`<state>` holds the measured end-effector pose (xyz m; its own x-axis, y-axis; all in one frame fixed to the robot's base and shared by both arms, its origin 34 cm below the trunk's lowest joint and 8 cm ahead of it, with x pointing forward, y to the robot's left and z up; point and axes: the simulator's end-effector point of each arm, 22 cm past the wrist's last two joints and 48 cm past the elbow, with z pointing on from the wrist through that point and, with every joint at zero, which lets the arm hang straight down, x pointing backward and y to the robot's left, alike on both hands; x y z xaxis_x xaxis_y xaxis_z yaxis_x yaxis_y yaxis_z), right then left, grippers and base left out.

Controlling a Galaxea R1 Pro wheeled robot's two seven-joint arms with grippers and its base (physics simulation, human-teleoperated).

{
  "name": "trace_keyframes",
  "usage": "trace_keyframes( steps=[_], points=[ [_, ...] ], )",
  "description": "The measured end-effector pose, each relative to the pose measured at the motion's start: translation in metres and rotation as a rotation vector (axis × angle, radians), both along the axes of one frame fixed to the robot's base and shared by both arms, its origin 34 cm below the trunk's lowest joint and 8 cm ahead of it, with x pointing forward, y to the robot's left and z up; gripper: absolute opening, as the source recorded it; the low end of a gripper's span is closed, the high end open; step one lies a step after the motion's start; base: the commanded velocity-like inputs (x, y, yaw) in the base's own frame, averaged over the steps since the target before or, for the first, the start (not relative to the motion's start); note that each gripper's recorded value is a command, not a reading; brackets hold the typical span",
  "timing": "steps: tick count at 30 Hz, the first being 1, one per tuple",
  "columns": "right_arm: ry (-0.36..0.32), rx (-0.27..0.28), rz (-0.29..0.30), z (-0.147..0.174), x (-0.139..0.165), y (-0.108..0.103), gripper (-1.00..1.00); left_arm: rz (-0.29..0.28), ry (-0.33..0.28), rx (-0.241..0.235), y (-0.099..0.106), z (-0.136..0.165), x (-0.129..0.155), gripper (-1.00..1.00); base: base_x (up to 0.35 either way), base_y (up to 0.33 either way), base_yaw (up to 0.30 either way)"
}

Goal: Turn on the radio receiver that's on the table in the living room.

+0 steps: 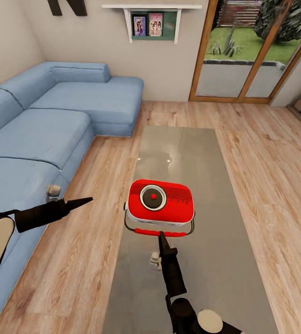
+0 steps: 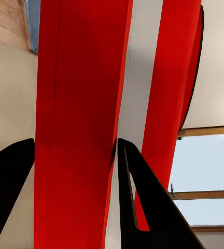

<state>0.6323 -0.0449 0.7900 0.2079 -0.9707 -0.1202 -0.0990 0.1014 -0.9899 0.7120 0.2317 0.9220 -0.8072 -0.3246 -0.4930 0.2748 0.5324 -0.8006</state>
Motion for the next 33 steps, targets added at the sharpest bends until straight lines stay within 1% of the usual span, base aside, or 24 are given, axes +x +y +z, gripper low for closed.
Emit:
trace_keyframes(
  steps=[12, 14, 15, 16, 17, 18, 19, 21, 23, 24, 26, 27, 31, 33],
  points=[
    [-0.006, -0.003, 0.005, 0.001, 0.004, 0.002, -1.0, -0.001, 0.0, -0.007, -0.003, 0.0, 0.0, 1.0, 0.0, 0.0, 0.0],
    [0.005, -0.021, 0.006, -0.006, 0.002, 0.0, -1.0, -0.001, 0.001, -0.025, -0.01, 0.0, 0.0, 1.0, 0.0, 0.0, 0.0],
    [0.022, -0.043, 0.007, -0.016, -0.001, -0.004, -1.0, -0.001, 0.002, -0.038, -0.015, 0.0, 0.0, 1.0, 0.0, 0.0, 0.0],
    [0.035, -0.053, 0.006, -0.023, -0.003, -0.006, -1.0, -0.001, 0.002, -0.045, -0.018, 0.0, 0.0, 1.0, 0.0, 0.0, 0.0],
    [0.046, -0.083, 0.014, -0.033, -0.008, -0.006, -1.0, -0.001, 0.002, -0.057, -0.023, 0.0, 0.0, 1.0, 0.0, 0.0, 0.0],
    [0.074, -0.103, 0.017, -0.046, -0.013, -0.003, -1.0, -0.001, 0.002, -0.071, -0.03, 0.001, 0.001, 1.0, 0.0, 0.0, 0.0],
    [0.091, -0.113, 0.022, -0.054, -0.018, 0.001, -1.0, -0.001, 0.002, -0.083, -0.036, 0.001, 0.001, 1.0, 0.0, 0.0, 0.0],
    [0.096, -0.119, 0.034, -0.06, -0.023, 0.007, -1.0, 0.0, 0.002, -0.092, -0.041, 0.001, 0.002, 1.0, 0.0, 0.0, 0.0],
    [0.107, -0.111, 0.048, -0.065, -0.027, 0.013, -1.0, -0.003, 0.005, -0.094, -0.048, -0.001, 0.001, 1.0, 0.0, 0.0, 0.0],
    [0.123, -0.116, 0.058, -0.072, -0.032, 0.016, -1.0, -0.038, 0.019, -0.087, -0.067, -0.008, -0.004, 1.0, 0.0, 0.0, 0.0],
    [0.136, -0.123, 0.057, -0.077, -0.035, 0.018, -1.0, -0.08, 0.033, -0.073, -0.087, -0.015, -0.012, 1.0, 0.0, 0.0, 0.0],
    [0.151, -0.122, 0.064, -0.082, -0.039, 0.023, -1.0, -0.1, 0.048, -0.055, -0.104, -0.023, -0.016, 1.0, 0.0, 0.0, 0.0],
    [0.157, -0.109, 0.075, -0.082, -0.041, 0.03, -1.0, -0.107, 0.071, -0.027, -0.127, -0.035, -0.019, 1.0, 0.0, 0.0, 0.0],
    [0.161, -0.102, 0.077, -0.082, -0.042, 0.033, -1.0, -0.13, 0.082, -0.016, -0.142, -0.039, -0.024, 1.0, 0.0, 0.0, 0.0]
  ],
)
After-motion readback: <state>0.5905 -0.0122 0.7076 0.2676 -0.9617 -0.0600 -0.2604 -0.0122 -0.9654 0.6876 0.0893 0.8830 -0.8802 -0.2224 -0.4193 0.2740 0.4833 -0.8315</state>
